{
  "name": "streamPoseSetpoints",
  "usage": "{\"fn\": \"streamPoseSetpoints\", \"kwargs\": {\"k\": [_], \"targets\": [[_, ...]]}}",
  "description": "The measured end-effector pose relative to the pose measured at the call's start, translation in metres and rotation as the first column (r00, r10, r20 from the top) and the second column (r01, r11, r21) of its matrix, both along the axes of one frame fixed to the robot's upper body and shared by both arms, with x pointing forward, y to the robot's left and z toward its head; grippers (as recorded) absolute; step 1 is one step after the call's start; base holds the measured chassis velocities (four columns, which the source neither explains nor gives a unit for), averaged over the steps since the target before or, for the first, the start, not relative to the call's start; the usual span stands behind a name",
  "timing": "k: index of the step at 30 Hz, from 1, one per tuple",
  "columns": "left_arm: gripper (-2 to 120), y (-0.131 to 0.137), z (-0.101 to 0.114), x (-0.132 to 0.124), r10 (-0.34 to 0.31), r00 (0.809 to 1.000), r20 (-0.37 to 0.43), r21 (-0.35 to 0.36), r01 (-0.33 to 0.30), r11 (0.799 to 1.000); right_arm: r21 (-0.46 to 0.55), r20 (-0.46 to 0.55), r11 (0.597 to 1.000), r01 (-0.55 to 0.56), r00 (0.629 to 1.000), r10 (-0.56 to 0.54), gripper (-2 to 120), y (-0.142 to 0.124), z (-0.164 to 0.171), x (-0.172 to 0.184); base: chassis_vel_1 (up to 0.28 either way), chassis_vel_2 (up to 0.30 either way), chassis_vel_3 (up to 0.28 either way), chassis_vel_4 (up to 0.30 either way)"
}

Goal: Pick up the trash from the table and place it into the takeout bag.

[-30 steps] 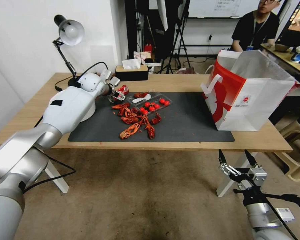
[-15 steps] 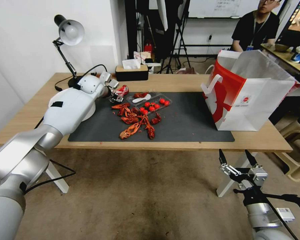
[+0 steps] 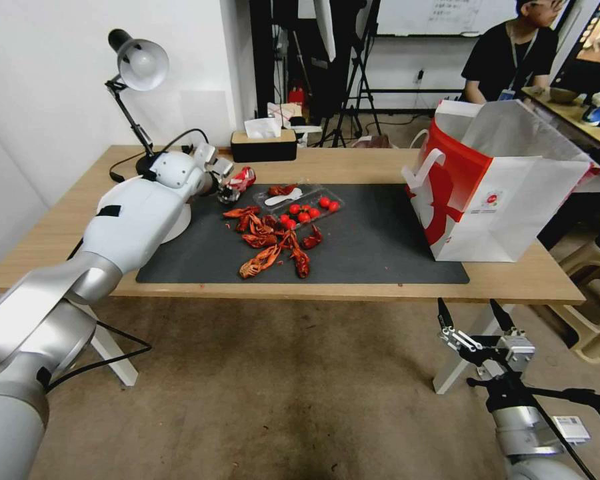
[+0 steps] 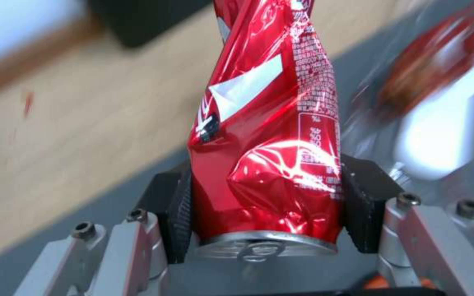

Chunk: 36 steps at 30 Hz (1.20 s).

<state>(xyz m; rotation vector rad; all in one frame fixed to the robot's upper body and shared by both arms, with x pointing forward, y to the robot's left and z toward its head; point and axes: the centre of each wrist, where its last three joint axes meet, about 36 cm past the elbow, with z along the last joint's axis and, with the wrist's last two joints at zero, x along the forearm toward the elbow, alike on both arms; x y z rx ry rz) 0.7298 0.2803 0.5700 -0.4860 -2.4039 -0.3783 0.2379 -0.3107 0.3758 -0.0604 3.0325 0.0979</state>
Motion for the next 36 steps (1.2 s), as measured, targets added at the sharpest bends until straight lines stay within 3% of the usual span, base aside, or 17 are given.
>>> {"fn": "streamPoseSetpoints", "kwargs": {"k": [1,4,6,9,10,13,14,17,18,21,22,26,27,30,31,34,36], "targets": [[52,0.000,0.000,0.000,0.000,1.000,0.000,0.000,0.000,1.000,0.000,0.000,1.000,0.000,1.000,0.000,100,0.000,0.000,0.000,0.000,0.000,0.000,0.000],[52,-0.019,0.037,-0.006,-0.080,0.995,0.063,-0.070,0.084,0.994,-0.001,0.000,1.000,-0.003,1.000,0.003,100,0.001,0.001,0.000,0.000,0.000,0.000,0.000],[52,-0.024,0.043,-0.007,-0.092,0.993,0.074,-0.076,0.098,0.992,-0.001,0.000,1.000,-0.003,1.000,0.003,100,0.002,0.001,0.001,0.000,0.000,0.000,0.000],[52,-0.059,0.081,-0.011,-0.192,0.972,0.133,-0.149,0.211,0.966,0.000,0.001,1.000,-0.003,1.000,0.003,100,0.002,0.002,0.000,0.000,0.000,0.000,0.000],[52,-0.059,0.081,-0.011,-0.192,0.972,0.133,-0.149,0.211,0.966,0.000,0.001,1.000,-0.003,1.000,0.003,100,0.002,0.002,0.000,0.000,0.000,0.000,0.000],[52,-0.097,0.115,-0.018,-0.291,0.938,0.187,-0.183,0.324,0.928,-0.001,0.001,1.000,-0.002,1.000,0.002,100,0.002,0.002,0.000,0.000,0.000,0.000,0.000],[52,-0.097,0.115,-0.018,-0.291,0.938,0.187,-0.183,0.324,0.928,-0.001,0.001,1.000,-0.002,1.000,0.002,100,0.002,0.002,0.000,0.000,0.000,0.000,0.000],[52,-0.140,0.148,-0.029,-0.375,0.895,0.241,-0.192,0.423,0.885,0.000,0.001,1.000,0.000,1.000,0.000,100,0.002,0.002,0.001,0.000,0.000,0.000,0.000],[52,-0.140,0.148,-0.029,-0.375,0.895,0.241,-0.192,0.423,0.885,0.000,0.001,1.000,0.000,1.000,0.000,100,0.002,0.002,0.001,0.000,0.000,0.000,0.000],[52,-0.180,0.178,-0.042,-0.441,0.849,0.291,-0.195,0.504,0.841,0.002,0.002,1.000,0.004,1.000,-0.004,100,0.002,0.002,0.001,0.000,0.000,0.000,0.000],[52,-0.180,0.178,-0.042,-0.441,0.849,0.291,-0.195,0.504,0.841,0.002,0.002,1.000,0.004,1.000,-0.004,100,0.002,0.002,0.001,0.000,0.000,0.000,0.000],[52,-0.224,0.199,-0.056,-0.507,0.799,0.323,-0.186,0.579,0.794,0.003,0.000,1.000,0.010,1.000,-0.010,100,0.002,0.001,0.001,0.000,0.000,0.000,0.000],[52,-0.224,0.199,-0.056,-0.507,0.799,0.323,-0.186,0.579,0.794,0.003,0.000,1.000,0.010,1.000,-0.010,100,0.002,0.001,0.001,0.000,0.000,0.000,0.000],[52,-0.260,0.208,-0.068,-0.552,0.762,0.339,-0.186,0.629,0.754,0.002,0.000,1.000,0.015,1.000,-0.015,100,0.001,0.001,0.000,0.000,0.000,0.000,0.000],[52,-0.260,0.208,-0.068,-0.552,0.762,0.339,-0.186,0.629,0.754,0.002,0.000,1.000,0.015,1.000,-0.015,100,0.001,0.001,0.000,0.000,0.000,0.000,0.000],[52,-0.302,0.214,-0.079,-0.593,0.729,0.342,-0.186,0.671,0.718,-0.001,-0.001,1.000,0.019,1.000,-0.019,100,-0.001,0.001,-0.001,0.000,0.000,0.000,0.000],[52,-0.316,0.216,-0.082,-0.605,0.721,0.339,-0.183,0.681,0.709,-0.001,0.000,1.000,0.020,1.000,-0.020,100,-0.001,0.001,-0.002,0.000,0.000,0.000,0.000]]}}
